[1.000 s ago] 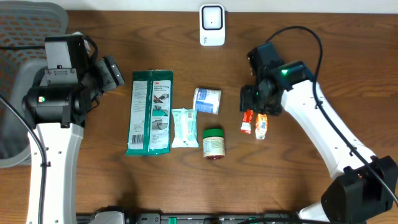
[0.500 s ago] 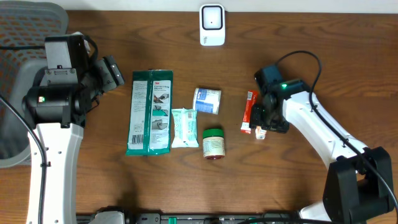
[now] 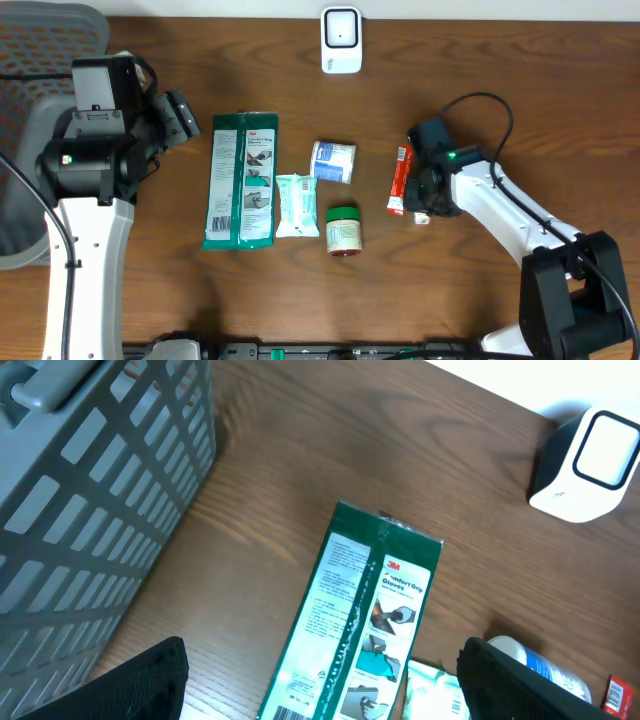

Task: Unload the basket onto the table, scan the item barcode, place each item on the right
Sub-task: 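Reach the right gripper down to the orange snack pack, then grasp the orange snack pack with the right gripper and lift it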

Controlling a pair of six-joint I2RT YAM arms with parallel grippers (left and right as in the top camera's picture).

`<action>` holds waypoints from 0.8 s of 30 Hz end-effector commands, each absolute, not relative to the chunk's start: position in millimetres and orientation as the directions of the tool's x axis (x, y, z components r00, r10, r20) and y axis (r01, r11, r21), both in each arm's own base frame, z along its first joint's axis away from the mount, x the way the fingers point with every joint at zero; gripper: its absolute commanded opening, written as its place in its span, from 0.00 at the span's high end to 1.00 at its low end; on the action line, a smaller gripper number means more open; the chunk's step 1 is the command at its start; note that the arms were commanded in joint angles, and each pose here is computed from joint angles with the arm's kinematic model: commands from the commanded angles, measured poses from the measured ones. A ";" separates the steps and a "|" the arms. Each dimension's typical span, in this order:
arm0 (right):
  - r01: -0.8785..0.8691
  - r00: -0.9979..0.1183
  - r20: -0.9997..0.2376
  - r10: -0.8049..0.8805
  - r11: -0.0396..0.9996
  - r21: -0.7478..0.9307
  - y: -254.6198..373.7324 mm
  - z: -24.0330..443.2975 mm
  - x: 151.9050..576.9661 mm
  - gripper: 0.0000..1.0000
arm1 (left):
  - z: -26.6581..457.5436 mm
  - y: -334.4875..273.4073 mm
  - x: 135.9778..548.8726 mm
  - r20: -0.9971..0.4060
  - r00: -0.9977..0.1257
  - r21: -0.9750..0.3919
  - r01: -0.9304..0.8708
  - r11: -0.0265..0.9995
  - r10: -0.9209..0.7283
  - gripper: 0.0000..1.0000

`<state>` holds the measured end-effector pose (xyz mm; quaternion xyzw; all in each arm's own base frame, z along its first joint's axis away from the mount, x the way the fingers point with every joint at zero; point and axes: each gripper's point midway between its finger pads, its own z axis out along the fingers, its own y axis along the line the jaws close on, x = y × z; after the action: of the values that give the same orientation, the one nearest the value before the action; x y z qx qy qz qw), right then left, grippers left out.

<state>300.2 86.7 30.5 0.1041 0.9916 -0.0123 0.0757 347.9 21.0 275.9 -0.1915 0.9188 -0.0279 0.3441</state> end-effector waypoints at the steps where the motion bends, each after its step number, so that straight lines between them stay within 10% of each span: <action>1: 0.223 -0.955 -0.201 0.218 0.975 -0.004 83.4 39.0 309.1 0.90 | 275.6 21.9 349.5 -0.619 -0.692 -0.180 -0.335 0.925 -0.371 0.14; 12: -0.082 -0.972 -0.234 -0.023 0.967 0.243 132.4 113.6 311.3 0.99 | 275.6 21.9 349.5 -0.619 -0.692 -0.180 -0.335 0.925 -0.371 0.14; 24: -0.383 -0.896 -0.439 -0.057 0.600 0.703 155.1 215.1 314.4 0.99 | 275.6 21.9 349.5 -0.619 -0.692 -0.180 -0.335 0.925 -0.371 0.14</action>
<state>319.7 140.2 182.9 -0.0782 0.9249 0.3299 0.1721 348.0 20.9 275.8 -0.1915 0.9188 -0.0281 0.3439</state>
